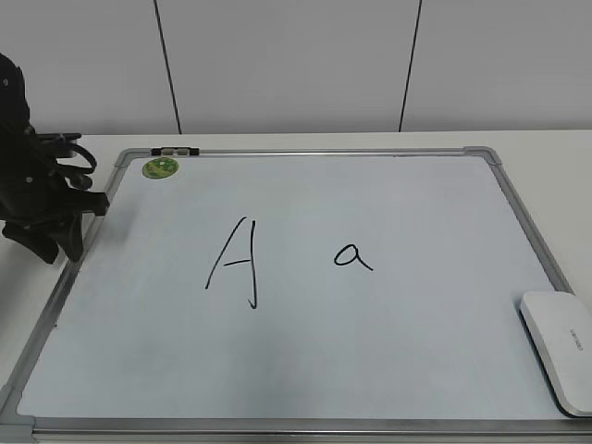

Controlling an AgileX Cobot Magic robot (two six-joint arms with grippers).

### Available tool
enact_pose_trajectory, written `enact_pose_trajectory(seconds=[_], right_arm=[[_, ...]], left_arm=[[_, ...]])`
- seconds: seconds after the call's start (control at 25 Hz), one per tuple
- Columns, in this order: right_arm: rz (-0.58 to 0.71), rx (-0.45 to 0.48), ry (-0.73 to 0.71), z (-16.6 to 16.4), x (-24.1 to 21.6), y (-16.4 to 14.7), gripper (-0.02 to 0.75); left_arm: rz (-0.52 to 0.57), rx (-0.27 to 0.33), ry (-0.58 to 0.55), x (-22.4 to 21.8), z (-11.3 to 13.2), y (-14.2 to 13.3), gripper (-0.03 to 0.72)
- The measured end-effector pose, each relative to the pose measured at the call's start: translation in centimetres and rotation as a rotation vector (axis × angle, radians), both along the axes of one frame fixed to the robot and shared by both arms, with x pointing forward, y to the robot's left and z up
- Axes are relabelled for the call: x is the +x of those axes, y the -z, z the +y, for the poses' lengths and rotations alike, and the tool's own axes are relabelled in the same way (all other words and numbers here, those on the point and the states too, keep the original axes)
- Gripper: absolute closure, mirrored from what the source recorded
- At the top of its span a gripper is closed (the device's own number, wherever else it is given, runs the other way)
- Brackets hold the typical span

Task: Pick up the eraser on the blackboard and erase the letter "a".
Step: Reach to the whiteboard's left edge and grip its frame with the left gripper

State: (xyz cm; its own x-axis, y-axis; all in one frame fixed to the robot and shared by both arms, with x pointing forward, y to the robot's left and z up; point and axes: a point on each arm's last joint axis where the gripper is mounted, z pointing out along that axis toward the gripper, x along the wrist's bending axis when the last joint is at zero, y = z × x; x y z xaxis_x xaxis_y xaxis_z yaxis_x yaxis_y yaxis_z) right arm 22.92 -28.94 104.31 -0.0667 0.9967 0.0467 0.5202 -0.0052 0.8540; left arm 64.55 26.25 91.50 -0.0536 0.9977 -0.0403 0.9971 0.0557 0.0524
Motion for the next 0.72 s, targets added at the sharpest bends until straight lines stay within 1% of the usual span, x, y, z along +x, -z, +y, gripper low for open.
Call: enact_pose_trajectory(seconds=[0.32,0.52,0.64,0.72], right_arm=[[0.0,0.0,0.0,0.0,0.0,0.0,0.204],[0.0,0.0,0.0,0.0,0.0,0.0,0.204],[-0.002,0.0,0.0,0.0,0.01,-0.01,0.204],[-0.002,0.0,0.0,0.0,0.01,-0.01,0.204]], left_arm=[[0.022,0.001,0.003,0.05,-0.02,1.0,0.445],[0.018,-0.002,0.003,0.18,-0.05,0.94,0.447],[0.019,-0.005,0.001,0.18,-0.08,0.99,0.486],[0.017,-0.009,0.001,0.22,-0.11,0.94,0.541]])
